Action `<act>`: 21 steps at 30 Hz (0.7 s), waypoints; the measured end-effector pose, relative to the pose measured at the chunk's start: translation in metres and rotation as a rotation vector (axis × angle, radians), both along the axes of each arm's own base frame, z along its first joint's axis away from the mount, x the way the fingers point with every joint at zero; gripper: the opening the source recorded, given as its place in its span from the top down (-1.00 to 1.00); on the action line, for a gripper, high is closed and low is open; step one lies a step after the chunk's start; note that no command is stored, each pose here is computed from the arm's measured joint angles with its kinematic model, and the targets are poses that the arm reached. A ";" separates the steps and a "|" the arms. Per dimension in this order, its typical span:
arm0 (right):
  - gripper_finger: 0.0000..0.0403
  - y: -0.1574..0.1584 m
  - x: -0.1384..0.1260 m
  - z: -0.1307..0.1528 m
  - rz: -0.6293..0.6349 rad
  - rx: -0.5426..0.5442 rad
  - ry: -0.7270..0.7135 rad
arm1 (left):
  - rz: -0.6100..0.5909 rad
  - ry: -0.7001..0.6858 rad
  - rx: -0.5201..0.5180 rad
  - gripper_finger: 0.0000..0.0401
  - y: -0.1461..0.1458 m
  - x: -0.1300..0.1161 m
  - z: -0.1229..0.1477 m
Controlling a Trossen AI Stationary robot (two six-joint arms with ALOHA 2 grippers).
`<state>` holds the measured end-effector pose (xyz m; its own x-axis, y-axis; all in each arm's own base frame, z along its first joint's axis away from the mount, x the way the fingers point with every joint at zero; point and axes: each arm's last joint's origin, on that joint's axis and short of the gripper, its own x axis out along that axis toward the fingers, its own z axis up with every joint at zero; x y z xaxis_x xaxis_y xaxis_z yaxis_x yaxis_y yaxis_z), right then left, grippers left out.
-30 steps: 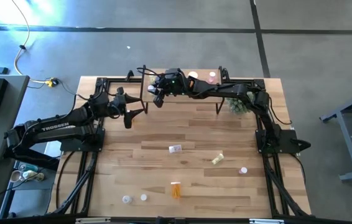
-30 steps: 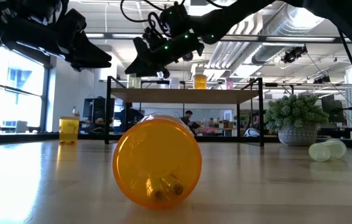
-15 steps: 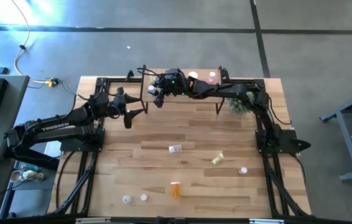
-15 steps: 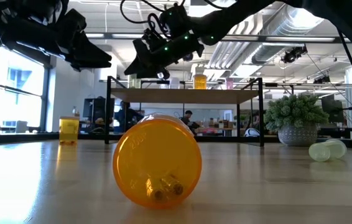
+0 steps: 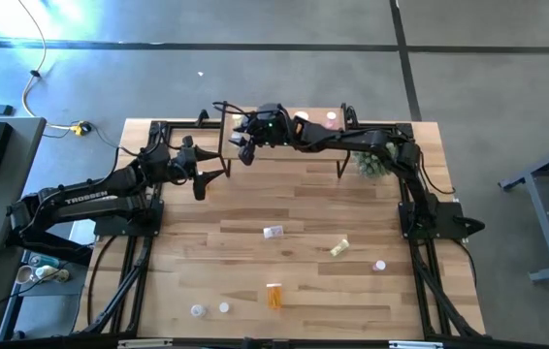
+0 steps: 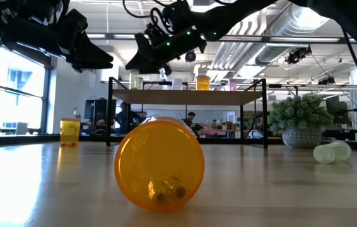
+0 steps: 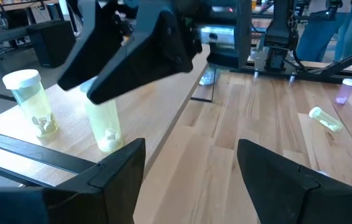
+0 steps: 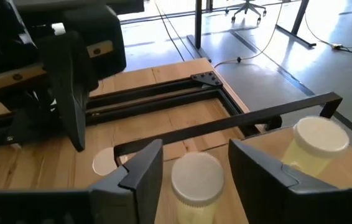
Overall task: Pick and place medicine bottles onto shelf by color
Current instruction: Adjust the transparent pill bottle on the shelf
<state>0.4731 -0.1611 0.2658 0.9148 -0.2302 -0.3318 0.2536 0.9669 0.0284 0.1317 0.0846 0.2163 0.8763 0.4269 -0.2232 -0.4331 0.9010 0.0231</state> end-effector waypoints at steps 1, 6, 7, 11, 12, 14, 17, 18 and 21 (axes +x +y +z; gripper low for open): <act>0.14 0.000 0.000 0.002 0.000 0.001 0.003 | 0.000 0.000 0.000 -0.22 0.000 0.000 0.000; 0.14 0.000 0.001 0.013 0.000 0.004 0.013 | 0.000 0.000 0.000 -0.22 0.000 0.000 0.000; 0.14 0.000 0.001 0.017 0.000 0.004 0.013 | 0.000 0.000 0.000 -0.22 0.000 0.000 0.000; 0.14 0.000 0.001 0.036 0.003 0.000 0.026 | 0.000 0.000 0.000 -0.22 0.000 0.000 0.000; 0.14 0.000 0.000 0.042 0.007 -0.006 0.034 | 0.000 0.001 -0.001 -0.22 0.000 0.000 0.000; 0.14 -0.002 -0.002 0.054 0.013 -0.028 0.054 | 0.000 0.006 -0.004 -0.22 0.000 0.000 -0.001; 0.14 -0.005 -0.007 0.073 0.012 -0.064 0.072 | 0.000 0.008 -0.006 -0.22 0.000 0.000 -0.001; 0.14 -0.007 -0.009 0.079 -0.005 -0.080 0.082 | 0.000 0.008 -0.005 -0.22 0.000 0.000 -0.001; 0.14 -0.016 -0.019 0.094 -0.075 -0.138 0.138 | 0.000 0.009 -0.006 -0.22 0.000 0.000 -0.001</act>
